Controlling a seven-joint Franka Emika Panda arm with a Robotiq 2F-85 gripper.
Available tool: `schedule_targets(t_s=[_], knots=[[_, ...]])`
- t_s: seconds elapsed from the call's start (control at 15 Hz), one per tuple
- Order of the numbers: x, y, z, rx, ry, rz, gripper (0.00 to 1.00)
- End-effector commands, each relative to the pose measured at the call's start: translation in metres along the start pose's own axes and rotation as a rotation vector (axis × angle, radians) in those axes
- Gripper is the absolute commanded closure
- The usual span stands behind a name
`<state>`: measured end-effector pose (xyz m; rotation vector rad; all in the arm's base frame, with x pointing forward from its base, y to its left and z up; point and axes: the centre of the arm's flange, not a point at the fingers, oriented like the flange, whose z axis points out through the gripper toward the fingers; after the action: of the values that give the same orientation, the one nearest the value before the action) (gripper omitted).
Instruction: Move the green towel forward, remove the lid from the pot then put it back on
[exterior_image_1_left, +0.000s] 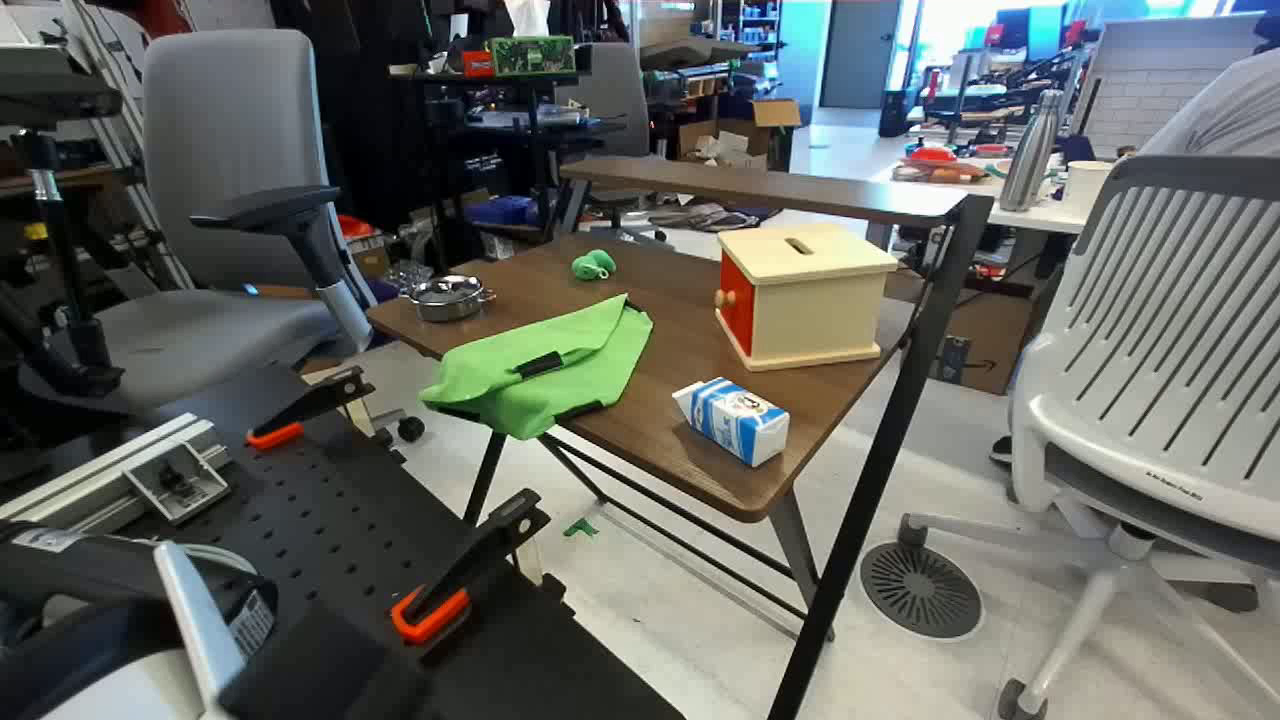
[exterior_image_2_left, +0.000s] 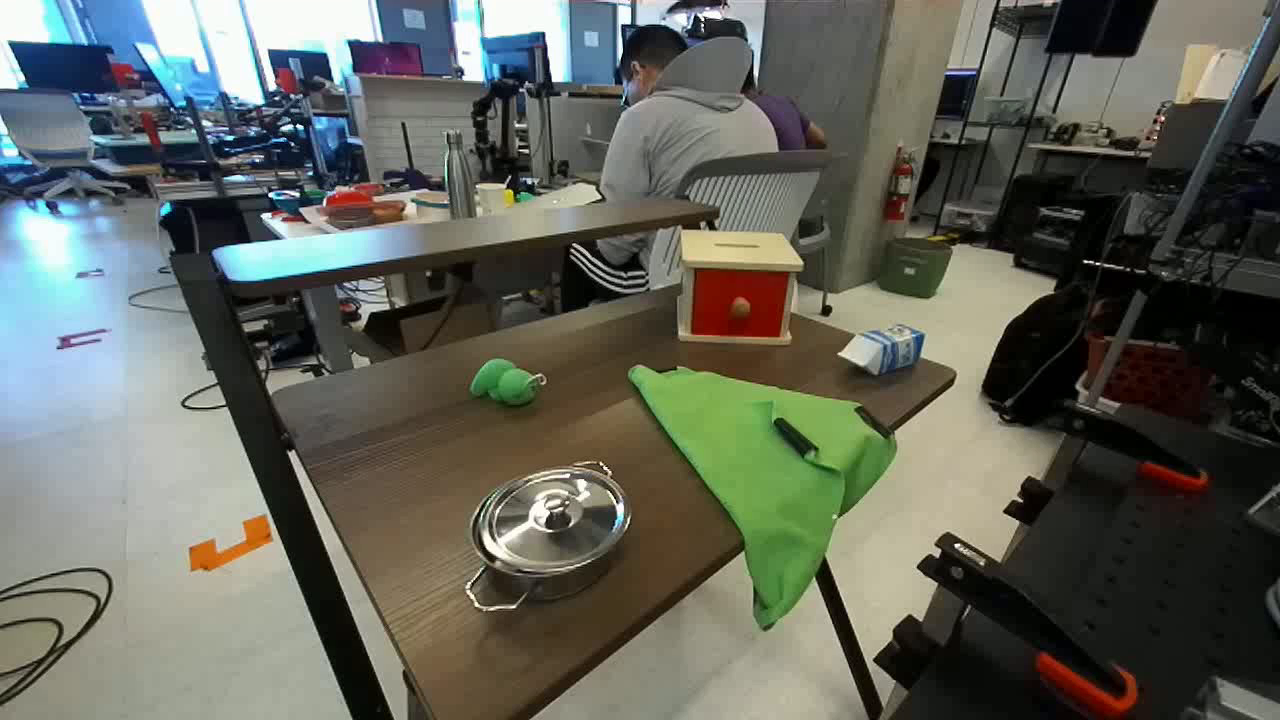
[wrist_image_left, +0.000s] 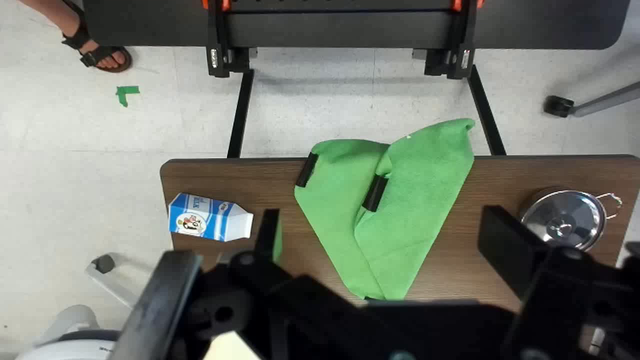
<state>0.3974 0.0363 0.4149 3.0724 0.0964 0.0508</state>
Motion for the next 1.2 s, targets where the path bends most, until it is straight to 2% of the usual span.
schedule_targets(t_s=[0.0, 0.67, 0.73, 0.8, 1.13], knots=[[0.000, 0.000, 0.000, 0.000, 0.001, 0.000, 0.00], [0.000, 0.000, 0.000, 0.000, 0.001, 0.000, 0.00], [-0.001, -0.004, 0.004, 0.005, 0.020, -0.020, 0.00], [-0.001, -0.012, 0.012, 0.033, 0.002, -0.058, 0.00], [0.014, -0.051, 0.051, 0.069, 0.015, -0.111, 0.00]])
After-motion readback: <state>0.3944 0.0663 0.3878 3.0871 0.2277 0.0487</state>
